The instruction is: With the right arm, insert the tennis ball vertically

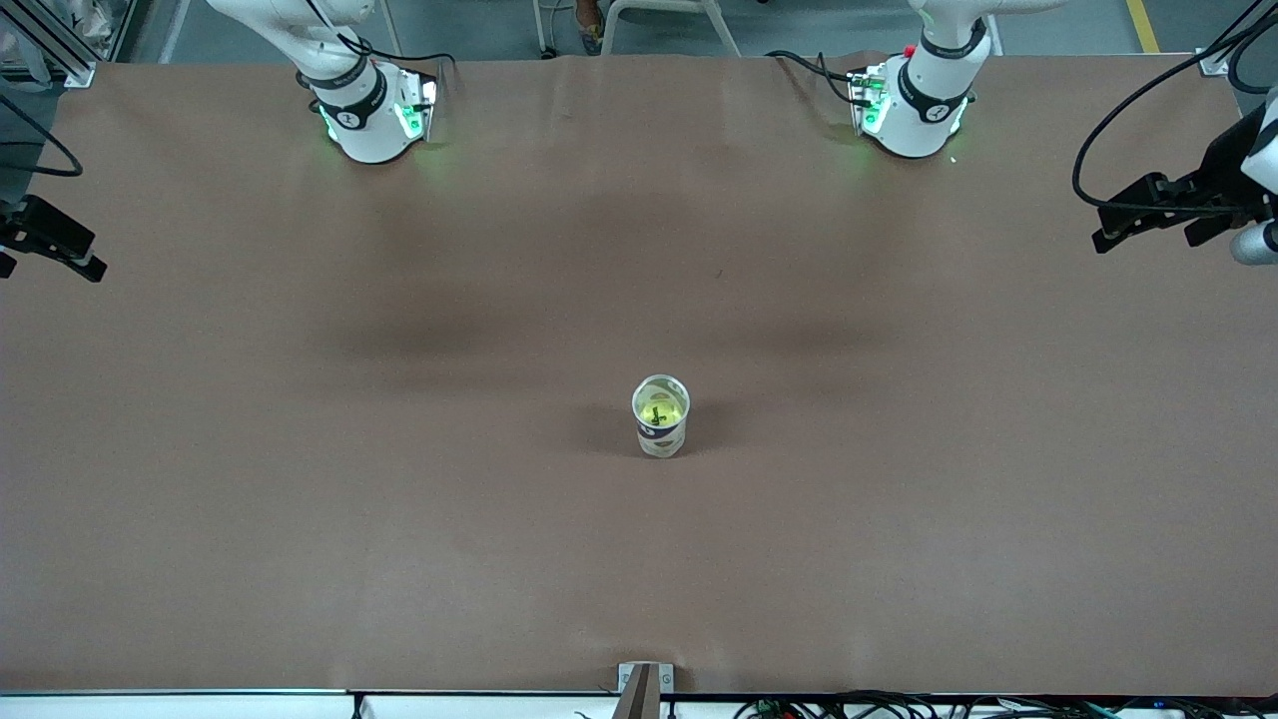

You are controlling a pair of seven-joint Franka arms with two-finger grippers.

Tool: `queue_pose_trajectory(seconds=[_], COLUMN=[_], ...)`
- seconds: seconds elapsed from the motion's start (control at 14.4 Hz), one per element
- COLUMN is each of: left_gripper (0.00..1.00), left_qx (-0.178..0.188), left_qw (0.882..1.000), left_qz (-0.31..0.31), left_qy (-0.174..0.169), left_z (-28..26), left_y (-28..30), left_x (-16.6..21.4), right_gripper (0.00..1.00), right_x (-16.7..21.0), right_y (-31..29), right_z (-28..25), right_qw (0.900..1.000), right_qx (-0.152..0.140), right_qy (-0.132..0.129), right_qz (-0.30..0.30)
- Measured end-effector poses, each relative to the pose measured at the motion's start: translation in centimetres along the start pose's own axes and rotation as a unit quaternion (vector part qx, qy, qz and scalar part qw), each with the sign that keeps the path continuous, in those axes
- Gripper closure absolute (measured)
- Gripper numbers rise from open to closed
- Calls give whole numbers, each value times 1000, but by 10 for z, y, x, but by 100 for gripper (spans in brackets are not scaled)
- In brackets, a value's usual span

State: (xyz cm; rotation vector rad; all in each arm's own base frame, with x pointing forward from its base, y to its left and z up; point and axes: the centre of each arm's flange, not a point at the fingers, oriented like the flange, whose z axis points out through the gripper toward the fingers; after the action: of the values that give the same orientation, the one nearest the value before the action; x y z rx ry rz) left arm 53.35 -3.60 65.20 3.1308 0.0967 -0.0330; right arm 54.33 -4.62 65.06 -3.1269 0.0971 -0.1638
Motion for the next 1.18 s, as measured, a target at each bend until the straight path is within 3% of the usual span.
queue_pose_trajectory(seconds=[0.62,1.18], left_gripper=[0,0], left_qx=[5,7], left_qw=[1000,999], left_qz=[16,30], left_qy=[12,10], left_z=[5,8], left_y=[18,24], left_x=[-30,-30], right_gripper=[0,0], right_x=[-2,-2], right_y=[6,6], right_z=[1,1], right_qw=[1000,1000], right_qx=[0,0], right_qy=[-8,-7], right_qz=[6,5])
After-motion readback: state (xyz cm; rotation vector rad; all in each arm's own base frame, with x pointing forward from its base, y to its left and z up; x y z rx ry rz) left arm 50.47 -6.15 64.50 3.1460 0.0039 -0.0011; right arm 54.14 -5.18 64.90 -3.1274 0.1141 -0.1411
